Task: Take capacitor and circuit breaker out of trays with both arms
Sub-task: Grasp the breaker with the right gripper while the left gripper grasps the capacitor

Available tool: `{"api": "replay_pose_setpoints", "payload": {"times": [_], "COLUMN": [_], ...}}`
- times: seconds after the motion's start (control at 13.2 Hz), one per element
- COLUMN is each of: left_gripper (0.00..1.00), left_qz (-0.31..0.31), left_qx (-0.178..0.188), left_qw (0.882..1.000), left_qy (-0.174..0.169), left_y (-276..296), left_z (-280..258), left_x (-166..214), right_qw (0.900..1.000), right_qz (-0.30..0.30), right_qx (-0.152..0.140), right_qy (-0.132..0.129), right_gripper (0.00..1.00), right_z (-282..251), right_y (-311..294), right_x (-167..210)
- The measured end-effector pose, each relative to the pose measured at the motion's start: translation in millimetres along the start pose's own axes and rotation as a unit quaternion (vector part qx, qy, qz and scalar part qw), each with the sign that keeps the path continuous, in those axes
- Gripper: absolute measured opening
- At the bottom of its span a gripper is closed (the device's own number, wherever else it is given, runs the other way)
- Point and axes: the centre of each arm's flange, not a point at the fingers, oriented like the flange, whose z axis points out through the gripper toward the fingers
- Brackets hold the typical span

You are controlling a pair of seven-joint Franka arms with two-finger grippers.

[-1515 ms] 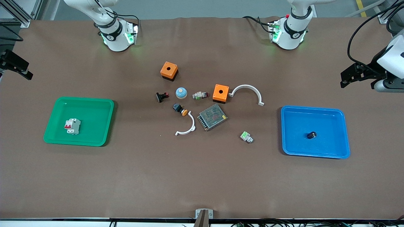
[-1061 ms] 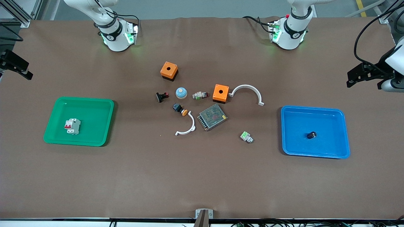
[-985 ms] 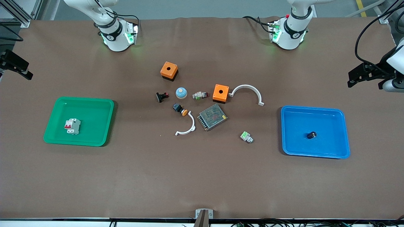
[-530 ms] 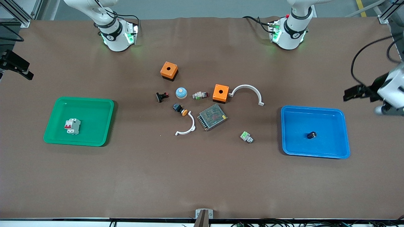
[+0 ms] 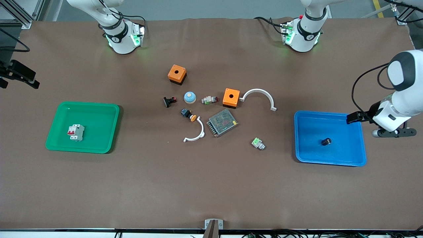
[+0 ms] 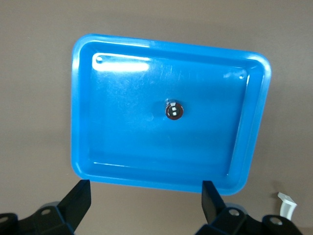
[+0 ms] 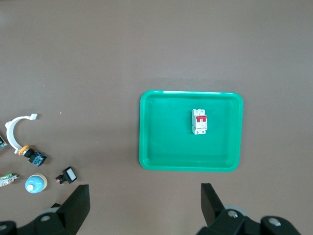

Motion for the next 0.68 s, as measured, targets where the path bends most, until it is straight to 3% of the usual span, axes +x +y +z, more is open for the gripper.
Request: {"api": "replay_pose_setpoints", "payload": {"times": [0.45, 0.68], "left_gripper": [0.99, 0.94], "left_qz": [0.013, 0.029], "left_qx": [-0.009, -0.016], "left_qw": [0.999, 0.999], "left_qy": [0.035, 0.026], "left_y": [15, 37], "left_z": [75, 116], "left_x": [21, 26], "right_qw": [0.996, 0.994], "right_qz": [-0.036, -0.080], "right_qx": [0.004, 0.006], "right_qy": [-0.084, -0.077], "right_gripper": [1.00, 1.00], "right_z": [83, 160], "right_y": [60, 97], "right_x": [19, 36]}}
